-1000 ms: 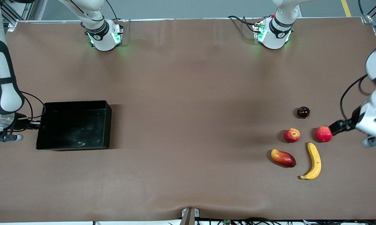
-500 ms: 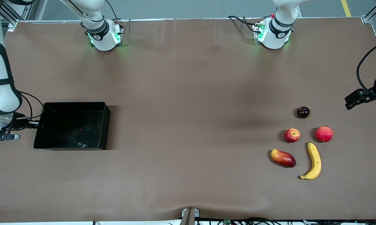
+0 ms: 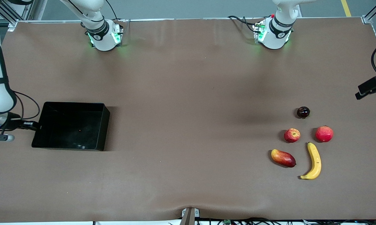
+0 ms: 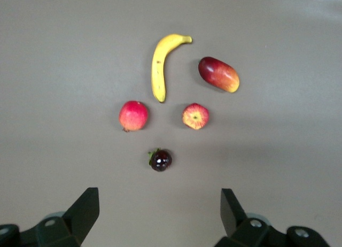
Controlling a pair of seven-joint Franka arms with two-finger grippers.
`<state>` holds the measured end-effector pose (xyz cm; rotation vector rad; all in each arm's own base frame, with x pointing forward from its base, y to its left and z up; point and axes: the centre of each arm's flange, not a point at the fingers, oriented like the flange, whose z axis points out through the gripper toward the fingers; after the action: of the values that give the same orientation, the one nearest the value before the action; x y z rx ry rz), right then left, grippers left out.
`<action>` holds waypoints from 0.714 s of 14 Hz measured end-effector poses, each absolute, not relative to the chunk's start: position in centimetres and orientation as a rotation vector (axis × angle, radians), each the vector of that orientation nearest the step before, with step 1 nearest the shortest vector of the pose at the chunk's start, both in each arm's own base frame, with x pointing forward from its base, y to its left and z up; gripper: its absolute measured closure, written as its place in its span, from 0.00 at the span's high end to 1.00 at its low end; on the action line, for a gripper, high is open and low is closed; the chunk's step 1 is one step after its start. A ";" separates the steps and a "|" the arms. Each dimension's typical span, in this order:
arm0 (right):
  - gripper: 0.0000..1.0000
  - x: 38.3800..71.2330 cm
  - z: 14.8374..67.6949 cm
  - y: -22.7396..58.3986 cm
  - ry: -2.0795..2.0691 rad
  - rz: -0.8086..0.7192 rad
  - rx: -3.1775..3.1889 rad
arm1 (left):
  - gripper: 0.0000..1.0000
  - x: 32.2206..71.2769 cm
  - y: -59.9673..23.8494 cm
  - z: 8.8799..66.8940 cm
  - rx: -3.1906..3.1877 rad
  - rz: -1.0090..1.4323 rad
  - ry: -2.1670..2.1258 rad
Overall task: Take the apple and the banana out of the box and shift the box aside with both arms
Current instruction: 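Open the right gripper off the box while the left gripper withdraws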
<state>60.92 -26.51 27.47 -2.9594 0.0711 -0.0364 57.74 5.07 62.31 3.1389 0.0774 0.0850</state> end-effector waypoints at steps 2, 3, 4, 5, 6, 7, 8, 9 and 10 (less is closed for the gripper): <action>0.82 63.5 32.4 -25.8 -0.016 -0.073 -2.962 | 1.00 56.7 3.8 62.8 3.144 0.078 0.115; 0.94 64.8 35.4 -25.1 -0.076 -0.083 -2.975 | 1.00 56.2 3.1 62.9 3.154 0.072 0.134; 1.00 66.0 38.3 -24.1 -0.146 -0.095 -3.006 | 1.00 55.6 2.5 63.1 3.158 0.072 0.145; 1.00 67.0 40.5 -22.5 -0.206 -0.111 -3.037 | 1.00 55.1 1.9 63.3 3.158 0.072 0.156; 1.00 67.8 42.1 -20.7 -0.227 -0.127 -3.056 | 1.00 54.7 1.1 63.5 3.159 0.070 0.171; 1.00 68.3 43.2 -18.9 -0.208 -0.134 -3.068 | 1.00 54.4 0.2 63.5 3.158 0.057 0.197; 1.00 68.5 44.1 -17.1 -0.171 -0.121 -3.068 | 1.00 54.3 -0.6 63.5 3.159 0.041 0.224; 1.00 68.6 44.8 -15.1 -0.119 -0.095 -3.065 | 1.00 54.3 -1.2 63.4 3.159 0.036 0.238; 1.00 68.6 45.6 -13.1 -0.064 -0.073 -3.062 | 1.00 54.3 -1.7 63.3 3.160 0.035 0.240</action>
<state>68.57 -13.15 45.59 -3.0620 -0.0637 -0.0734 54.25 -1.69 63.29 3.1599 0.2402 0.0350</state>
